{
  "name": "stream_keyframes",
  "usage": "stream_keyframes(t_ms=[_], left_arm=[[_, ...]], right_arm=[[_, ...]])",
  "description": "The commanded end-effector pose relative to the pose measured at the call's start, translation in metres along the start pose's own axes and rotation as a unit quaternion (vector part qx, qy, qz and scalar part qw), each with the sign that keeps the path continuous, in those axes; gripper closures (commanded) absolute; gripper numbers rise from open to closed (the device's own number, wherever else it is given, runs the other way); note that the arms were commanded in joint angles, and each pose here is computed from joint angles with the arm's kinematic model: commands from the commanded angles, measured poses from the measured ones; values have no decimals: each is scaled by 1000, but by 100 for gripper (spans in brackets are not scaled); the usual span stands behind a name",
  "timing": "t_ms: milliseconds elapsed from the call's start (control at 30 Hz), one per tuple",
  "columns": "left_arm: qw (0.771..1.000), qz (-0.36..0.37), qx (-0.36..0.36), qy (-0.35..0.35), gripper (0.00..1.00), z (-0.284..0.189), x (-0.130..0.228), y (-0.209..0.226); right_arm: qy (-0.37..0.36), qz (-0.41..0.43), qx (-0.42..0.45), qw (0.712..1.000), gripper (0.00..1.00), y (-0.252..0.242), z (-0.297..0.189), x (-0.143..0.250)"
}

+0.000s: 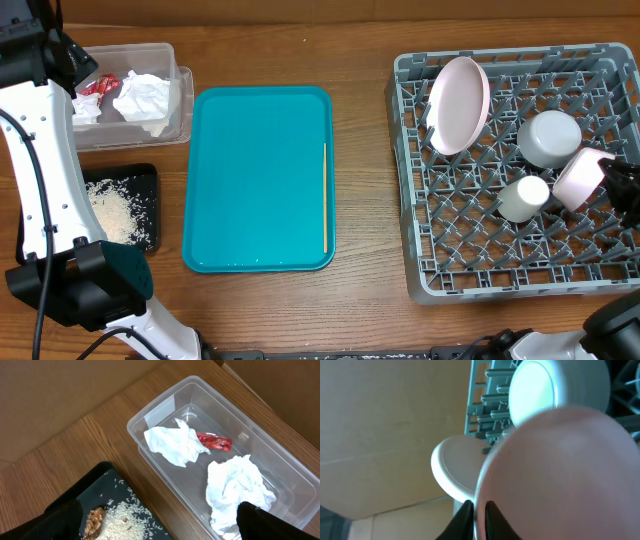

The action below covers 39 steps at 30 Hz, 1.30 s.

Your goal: Sort waste into correct bins and load items into the dishwasher

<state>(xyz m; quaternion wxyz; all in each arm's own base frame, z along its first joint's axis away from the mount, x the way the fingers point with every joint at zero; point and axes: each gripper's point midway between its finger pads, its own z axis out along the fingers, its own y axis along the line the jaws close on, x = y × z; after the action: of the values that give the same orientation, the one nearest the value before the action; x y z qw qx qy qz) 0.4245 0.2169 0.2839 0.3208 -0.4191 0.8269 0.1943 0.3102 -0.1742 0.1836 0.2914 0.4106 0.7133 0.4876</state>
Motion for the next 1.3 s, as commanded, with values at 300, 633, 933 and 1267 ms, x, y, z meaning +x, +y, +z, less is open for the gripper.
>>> stream_keyframes(t_ms=[300, 633, 933, 1267], left_arm=[[1000, -7, 1, -3, 0, -2, -1, -2], [1000, -7, 1, -3, 0, -2, -1, -2], [1000, -7, 1, -3, 0, -2, -1, -2], [1000, -7, 1, -3, 0, -2, -1, -2]], right_arm=[[-73, 63, 84, 992, 83, -25, -48, -24], [-127, 83, 144, 978, 83, -18, -83, -23], [-173, 4, 151, 973, 82, 31, -99, -4], [-93, -121, 189, 970, 83, 72, -43, 53]])
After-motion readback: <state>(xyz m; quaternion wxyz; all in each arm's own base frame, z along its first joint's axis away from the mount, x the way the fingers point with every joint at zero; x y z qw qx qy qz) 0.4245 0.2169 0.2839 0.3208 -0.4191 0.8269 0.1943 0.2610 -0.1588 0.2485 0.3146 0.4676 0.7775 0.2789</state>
